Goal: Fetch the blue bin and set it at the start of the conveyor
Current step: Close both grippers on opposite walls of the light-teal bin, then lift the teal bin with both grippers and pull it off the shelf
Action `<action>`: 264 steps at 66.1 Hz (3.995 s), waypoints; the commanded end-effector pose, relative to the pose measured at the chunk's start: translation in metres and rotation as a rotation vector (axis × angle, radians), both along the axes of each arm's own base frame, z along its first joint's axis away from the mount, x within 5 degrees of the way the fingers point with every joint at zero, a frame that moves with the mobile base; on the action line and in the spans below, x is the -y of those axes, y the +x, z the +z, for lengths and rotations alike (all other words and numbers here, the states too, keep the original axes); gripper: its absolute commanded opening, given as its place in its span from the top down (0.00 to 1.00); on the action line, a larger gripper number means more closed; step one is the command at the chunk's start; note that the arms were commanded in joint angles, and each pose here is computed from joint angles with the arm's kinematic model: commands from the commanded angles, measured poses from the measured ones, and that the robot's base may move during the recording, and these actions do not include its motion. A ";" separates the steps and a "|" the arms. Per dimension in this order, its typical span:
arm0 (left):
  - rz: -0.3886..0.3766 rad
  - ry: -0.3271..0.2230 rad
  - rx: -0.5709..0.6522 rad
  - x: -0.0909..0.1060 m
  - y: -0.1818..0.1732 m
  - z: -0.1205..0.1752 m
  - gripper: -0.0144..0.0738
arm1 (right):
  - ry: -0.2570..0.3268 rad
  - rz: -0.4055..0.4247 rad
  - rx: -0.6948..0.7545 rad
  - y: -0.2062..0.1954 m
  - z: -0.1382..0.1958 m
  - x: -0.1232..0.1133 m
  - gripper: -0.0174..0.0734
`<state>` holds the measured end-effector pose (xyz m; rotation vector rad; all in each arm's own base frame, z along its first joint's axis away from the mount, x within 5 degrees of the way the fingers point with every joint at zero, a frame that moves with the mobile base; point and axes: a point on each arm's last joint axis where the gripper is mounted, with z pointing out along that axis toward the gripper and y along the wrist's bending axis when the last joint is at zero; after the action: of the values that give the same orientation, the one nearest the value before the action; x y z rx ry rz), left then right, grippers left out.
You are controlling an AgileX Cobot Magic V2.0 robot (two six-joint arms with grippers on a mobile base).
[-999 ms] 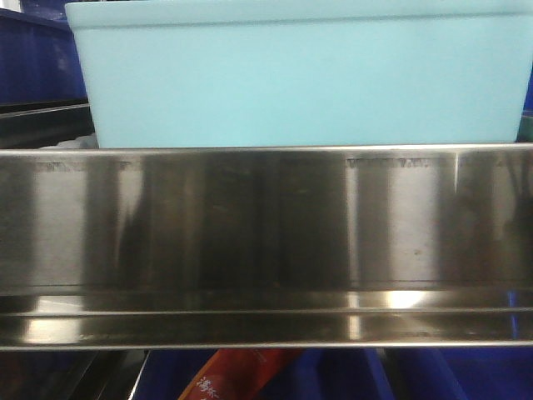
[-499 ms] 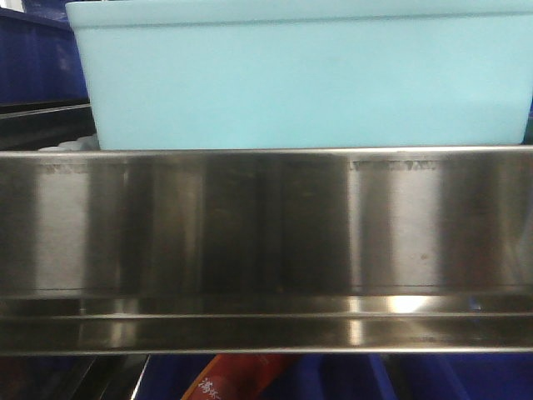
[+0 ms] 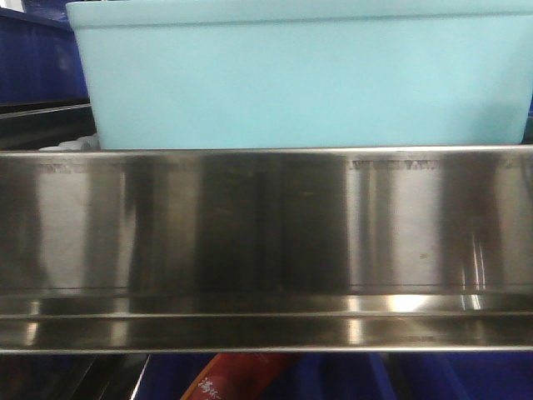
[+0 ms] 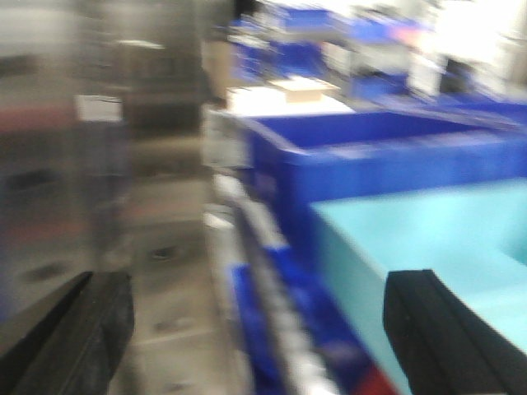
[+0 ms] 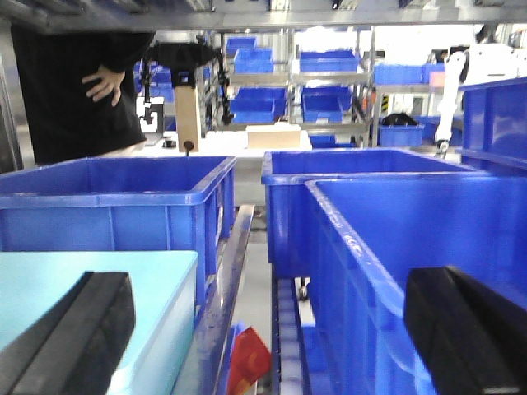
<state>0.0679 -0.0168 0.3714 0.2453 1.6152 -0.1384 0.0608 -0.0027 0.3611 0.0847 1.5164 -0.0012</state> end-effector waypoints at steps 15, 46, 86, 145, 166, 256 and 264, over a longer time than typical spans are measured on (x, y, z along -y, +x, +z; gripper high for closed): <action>-0.426 0.068 -0.093 0.068 0.041 0.016 0.25 | -0.028 0.134 -0.124 0.033 0.012 -0.010 0.18; -0.361 0.003 -0.421 0.158 0.168 0.067 0.25 | -0.059 0.257 -0.613 0.130 0.060 -0.035 0.18; 0.007 0.124 -0.917 0.136 0.274 0.000 0.25 | 0.005 0.223 -0.991 0.255 0.024 -0.052 0.18; 0.066 0.173 -1.074 0.130 0.293 -0.039 0.96 | 0.004 0.213 -1.104 0.293 -0.025 -0.057 0.98; 0.013 0.139 -0.982 0.131 0.261 0.005 0.96 | 0.006 0.221 -0.964 0.256 0.026 -0.052 0.98; 0.015 0.039 -0.717 0.081 0.141 0.096 0.96 | -0.031 0.394 -0.795 0.164 0.094 -0.077 0.98; 0.011 0.034 -0.703 0.081 0.142 0.097 0.96 | -0.031 0.394 -0.795 0.164 0.094 -0.077 0.98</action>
<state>0.2120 -0.0974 0.4607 0.1999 2.3827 -0.1750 0.2255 0.0755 0.4496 -0.2410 2.3475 0.3188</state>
